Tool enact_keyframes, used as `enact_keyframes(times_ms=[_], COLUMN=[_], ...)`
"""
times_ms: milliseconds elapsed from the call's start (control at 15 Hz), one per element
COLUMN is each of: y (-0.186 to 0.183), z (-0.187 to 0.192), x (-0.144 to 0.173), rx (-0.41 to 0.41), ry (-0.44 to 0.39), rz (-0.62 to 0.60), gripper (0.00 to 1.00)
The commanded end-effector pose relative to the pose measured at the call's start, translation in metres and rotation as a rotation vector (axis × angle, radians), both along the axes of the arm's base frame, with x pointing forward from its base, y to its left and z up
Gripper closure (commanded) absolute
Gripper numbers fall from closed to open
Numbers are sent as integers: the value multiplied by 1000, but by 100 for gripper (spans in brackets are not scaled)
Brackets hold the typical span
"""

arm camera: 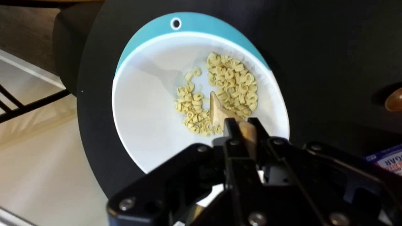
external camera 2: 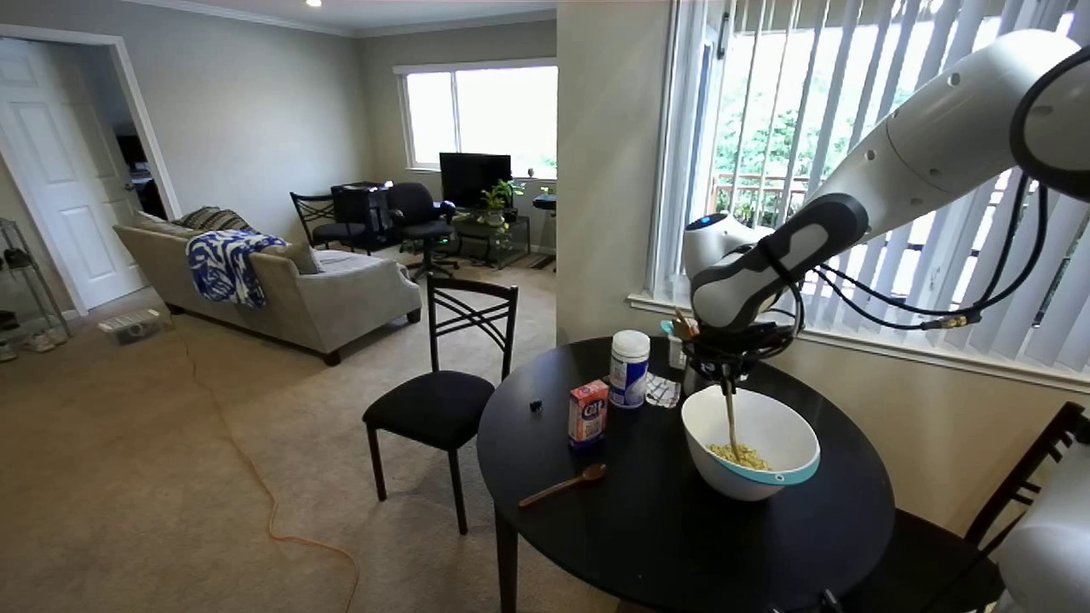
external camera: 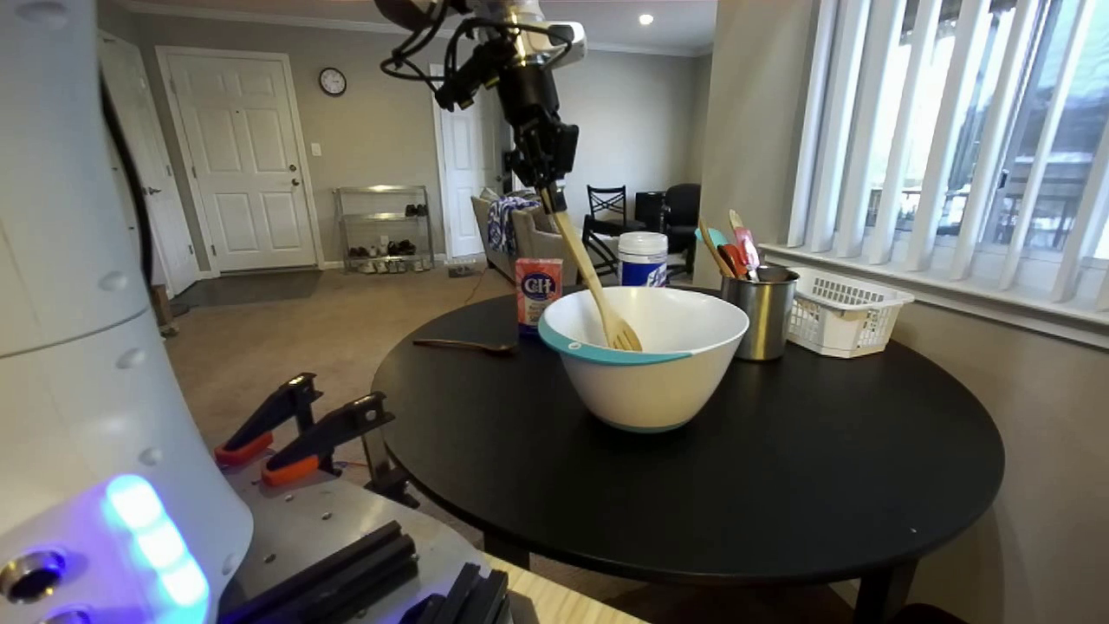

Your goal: Use the wooden fork to stir in the bowl

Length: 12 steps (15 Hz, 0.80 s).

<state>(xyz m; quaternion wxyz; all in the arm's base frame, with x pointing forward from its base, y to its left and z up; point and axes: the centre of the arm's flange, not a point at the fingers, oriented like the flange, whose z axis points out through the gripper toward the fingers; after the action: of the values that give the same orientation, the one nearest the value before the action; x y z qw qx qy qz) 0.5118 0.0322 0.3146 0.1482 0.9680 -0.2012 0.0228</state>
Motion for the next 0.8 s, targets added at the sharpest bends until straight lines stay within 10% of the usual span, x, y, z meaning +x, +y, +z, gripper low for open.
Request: enact_keyframes(times_ms=[0, 733], y=[8, 14], z=[37, 40], x=[-8, 0], rx=[-90, -135], ry=[-85, -97], rz=[52, 146], gripper=[97, 88])
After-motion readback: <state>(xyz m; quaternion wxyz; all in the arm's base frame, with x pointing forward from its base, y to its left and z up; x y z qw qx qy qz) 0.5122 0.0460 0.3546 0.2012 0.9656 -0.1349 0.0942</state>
